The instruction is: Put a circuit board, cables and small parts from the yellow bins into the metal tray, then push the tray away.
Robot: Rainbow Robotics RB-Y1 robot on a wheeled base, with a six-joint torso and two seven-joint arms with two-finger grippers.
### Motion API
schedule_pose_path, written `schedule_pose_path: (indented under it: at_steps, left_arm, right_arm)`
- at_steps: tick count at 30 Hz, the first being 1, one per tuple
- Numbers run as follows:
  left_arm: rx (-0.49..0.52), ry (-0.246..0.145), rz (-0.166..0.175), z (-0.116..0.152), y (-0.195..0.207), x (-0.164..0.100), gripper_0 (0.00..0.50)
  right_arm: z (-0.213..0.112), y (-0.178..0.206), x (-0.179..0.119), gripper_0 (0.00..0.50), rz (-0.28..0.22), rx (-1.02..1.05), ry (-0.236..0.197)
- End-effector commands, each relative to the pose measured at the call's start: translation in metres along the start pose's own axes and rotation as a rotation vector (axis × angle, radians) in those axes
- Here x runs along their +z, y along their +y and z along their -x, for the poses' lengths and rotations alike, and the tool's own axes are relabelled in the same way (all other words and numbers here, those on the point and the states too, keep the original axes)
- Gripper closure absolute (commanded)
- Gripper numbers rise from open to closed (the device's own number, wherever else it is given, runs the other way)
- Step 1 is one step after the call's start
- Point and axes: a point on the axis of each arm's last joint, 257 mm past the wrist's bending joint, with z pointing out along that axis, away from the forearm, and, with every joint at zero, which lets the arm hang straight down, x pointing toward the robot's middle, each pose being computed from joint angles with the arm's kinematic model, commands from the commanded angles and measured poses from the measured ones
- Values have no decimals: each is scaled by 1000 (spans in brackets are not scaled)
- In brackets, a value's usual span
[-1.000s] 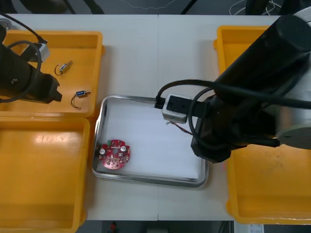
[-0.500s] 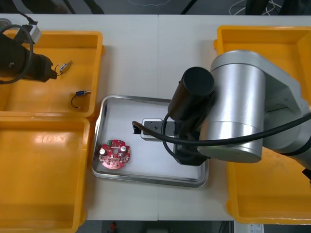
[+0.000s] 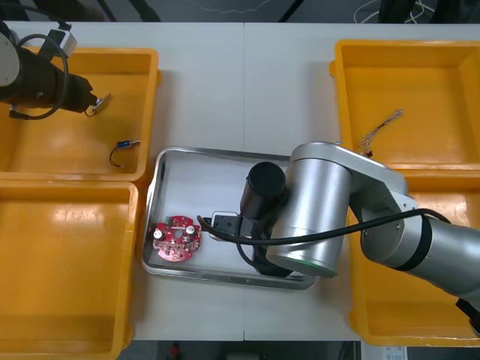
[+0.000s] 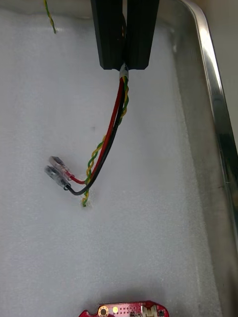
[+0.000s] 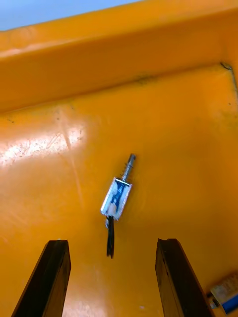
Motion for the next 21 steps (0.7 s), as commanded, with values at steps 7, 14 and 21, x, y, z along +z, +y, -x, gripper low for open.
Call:
schedule_pose_path:
  at_steps: [7, 14, 21]
  left_arm:
    - [134, -120, 21, 39, -7, 21, 0]
    - [132, -122, 16, 31, -15, 36, 0]
    - [153, -135, 30, 23, -20, 53, 0]
  right_arm:
    - [8, 24, 31, 500, 35, -49, 8]
    - [10, 21, 30, 222, 22, -43, 6]
    - [13, 5, 25, 0, -46, -37, -3]
